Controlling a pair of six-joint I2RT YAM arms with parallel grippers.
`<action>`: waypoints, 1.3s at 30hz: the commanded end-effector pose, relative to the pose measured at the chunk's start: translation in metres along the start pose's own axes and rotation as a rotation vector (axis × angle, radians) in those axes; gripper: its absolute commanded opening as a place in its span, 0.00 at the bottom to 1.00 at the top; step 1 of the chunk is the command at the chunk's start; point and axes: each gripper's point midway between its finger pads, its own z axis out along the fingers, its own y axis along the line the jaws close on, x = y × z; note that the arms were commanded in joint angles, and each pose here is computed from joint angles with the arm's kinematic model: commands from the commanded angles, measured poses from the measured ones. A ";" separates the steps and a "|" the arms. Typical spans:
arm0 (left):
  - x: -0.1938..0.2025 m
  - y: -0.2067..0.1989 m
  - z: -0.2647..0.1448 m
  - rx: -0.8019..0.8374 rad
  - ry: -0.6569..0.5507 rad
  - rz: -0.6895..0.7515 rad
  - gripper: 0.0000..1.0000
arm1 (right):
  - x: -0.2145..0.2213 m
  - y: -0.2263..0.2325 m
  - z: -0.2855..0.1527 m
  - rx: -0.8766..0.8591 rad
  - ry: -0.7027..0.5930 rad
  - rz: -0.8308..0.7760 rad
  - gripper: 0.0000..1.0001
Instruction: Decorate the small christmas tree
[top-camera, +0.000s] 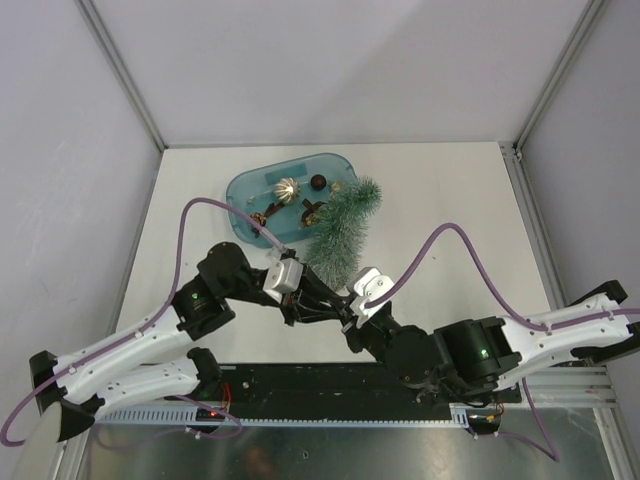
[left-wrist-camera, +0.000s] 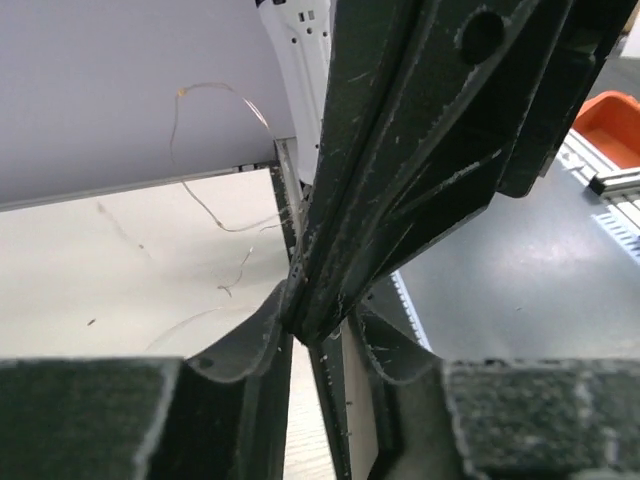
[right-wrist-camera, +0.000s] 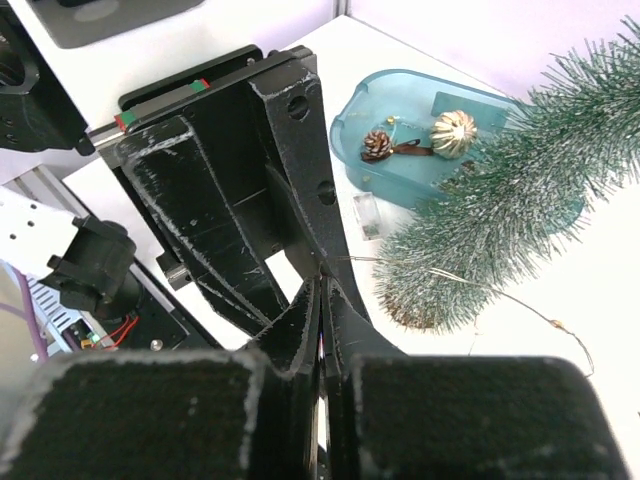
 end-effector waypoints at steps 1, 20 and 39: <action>-0.013 -0.008 -0.003 0.036 -0.035 0.030 0.13 | -0.014 0.000 0.002 0.008 -0.032 0.059 0.00; 0.000 0.016 -0.022 -0.075 0.006 0.070 0.00 | -0.025 -0.048 -0.059 0.005 -0.051 0.105 0.60; -0.008 0.021 -0.044 -0.138 0.007 0.108 0.00 | 0.053 -0.085 -0.063 0.153 0.093 0.008 0.70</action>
